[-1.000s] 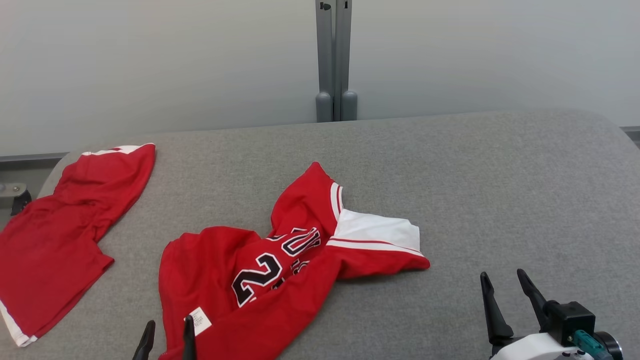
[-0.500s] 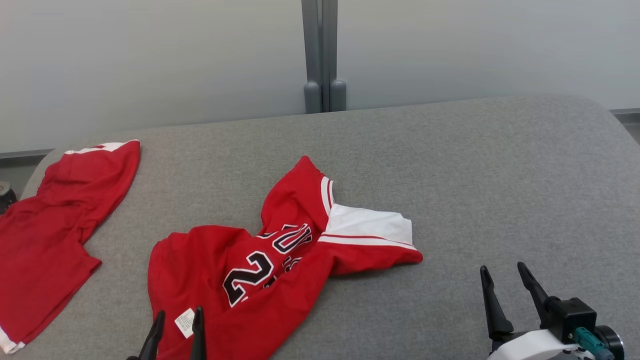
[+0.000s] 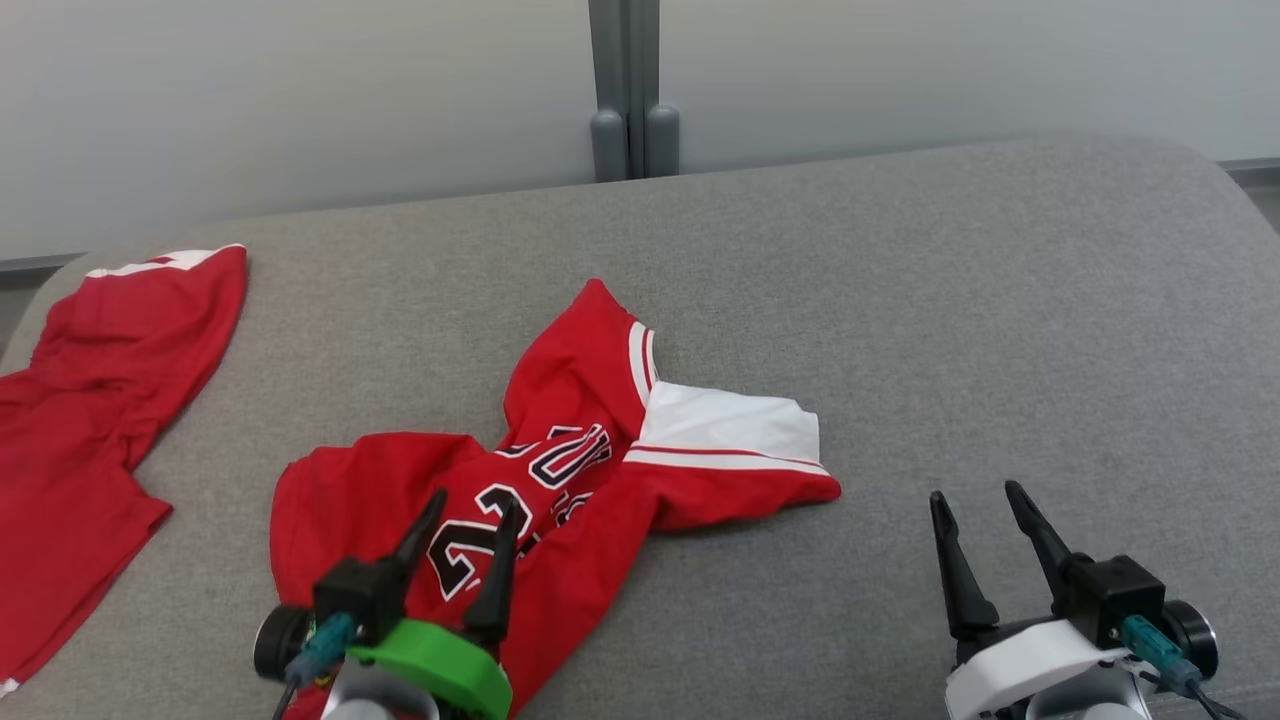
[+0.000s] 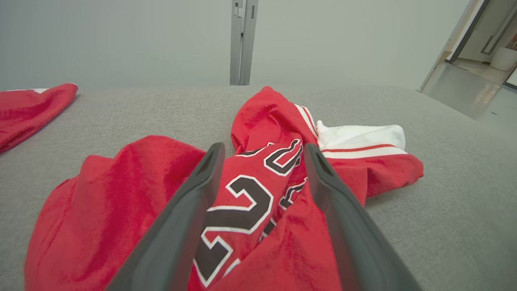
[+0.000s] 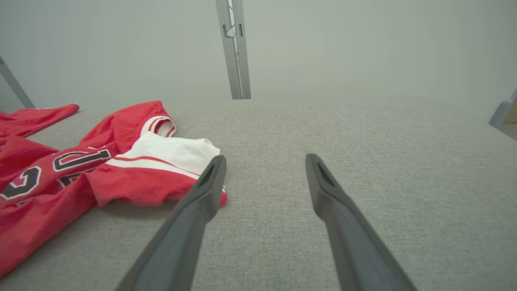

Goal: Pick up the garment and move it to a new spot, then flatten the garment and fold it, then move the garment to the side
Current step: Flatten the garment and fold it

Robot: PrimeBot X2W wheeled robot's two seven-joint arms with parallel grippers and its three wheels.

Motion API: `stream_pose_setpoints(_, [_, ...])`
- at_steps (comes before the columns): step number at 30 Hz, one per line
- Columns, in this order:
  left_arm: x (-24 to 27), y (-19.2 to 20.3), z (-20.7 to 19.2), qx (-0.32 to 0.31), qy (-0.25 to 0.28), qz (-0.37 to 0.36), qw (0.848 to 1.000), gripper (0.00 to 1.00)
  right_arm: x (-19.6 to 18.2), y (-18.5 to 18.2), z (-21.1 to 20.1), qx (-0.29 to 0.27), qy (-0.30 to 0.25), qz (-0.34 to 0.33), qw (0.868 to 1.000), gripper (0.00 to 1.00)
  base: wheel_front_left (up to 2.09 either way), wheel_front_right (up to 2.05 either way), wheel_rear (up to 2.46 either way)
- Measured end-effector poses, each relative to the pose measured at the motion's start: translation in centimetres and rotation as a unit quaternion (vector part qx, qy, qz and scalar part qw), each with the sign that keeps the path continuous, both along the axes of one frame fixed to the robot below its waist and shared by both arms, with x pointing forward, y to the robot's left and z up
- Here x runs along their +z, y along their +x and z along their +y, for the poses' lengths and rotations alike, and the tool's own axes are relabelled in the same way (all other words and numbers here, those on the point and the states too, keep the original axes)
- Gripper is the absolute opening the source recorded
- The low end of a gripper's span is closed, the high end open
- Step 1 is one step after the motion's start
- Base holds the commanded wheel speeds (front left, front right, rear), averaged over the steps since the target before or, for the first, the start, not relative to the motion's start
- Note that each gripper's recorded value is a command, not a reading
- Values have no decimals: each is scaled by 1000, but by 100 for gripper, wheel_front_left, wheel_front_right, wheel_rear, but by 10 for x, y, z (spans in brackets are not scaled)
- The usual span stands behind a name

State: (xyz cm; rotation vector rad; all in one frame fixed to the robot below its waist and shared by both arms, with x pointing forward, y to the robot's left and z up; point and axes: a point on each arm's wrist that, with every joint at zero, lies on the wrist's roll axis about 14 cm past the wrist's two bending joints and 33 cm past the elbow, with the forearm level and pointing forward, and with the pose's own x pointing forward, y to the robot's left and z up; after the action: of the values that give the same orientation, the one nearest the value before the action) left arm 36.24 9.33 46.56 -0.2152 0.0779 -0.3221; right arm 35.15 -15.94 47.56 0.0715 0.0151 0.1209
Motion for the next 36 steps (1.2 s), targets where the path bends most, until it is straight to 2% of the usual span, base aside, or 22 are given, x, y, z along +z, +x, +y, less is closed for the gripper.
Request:
stream_pose_setpoints(5, [1,49,-21,-51,25,13,998,100,-2,16,8,11,2,3,1000,100,0,0,0])
stream_pose_setpoints(10, [-34,69,-40,-100,65,94,988,100,-9,22,5,7,5,14,1000,100,0,0,0])
stream_pose_setpoints(14, [-67,75,-41,-120,101,170,973,100,-16,17,-9,-16,4,26,1000,100,0,0,0])
stream_pose_setpoints(15, [-78,72,-40,-125,110,195,967,62,-18,16,-13,-22,4,29,999,100,0,0,0])
stream_pose_setpoints(16, [-87,69,-40,-130,117,214,961,11,-19,14,-17,-27,4,31,999,100,0,0,0])
stream_pose_setpoints(17, [-92,68,-40,-132,123,225,958,0,-20,13,-19,-31,3,33,999,100,0,0,0])
stream_pose_setpoints(19, [-95,71,-42,-136,124,234,955,0,-21,10,-26,-43,4,35,998,100,0,0,0])
stream_pose_setpoints(22, [-88,79,-44,-127,107,219,962,0,-20,6,-32,-53,5,35,998,100,0,0,0])
stream_pose_setpoints(26, [-50,97,-49,-103,75,138,982,0,-15,-1,-38,-64,9,28,997,100,0,0,0])
stream_pose_setpoints(29, [-18,100,-65,-109,57,77,990,0,-14,-10,-43,-73,14,27,997,100,0,0,0])
stream_pose_setpoints(32, [11,92,-84,-128,49,23,990,0,-12,-18,-48,-83,17,22,996,100,0,0,0])
stream_pose_setpoints(36, [38,64,-114,-169,50,-33,984,0,-7,-28,-55,-95,21,12,995,100,0,0,0])
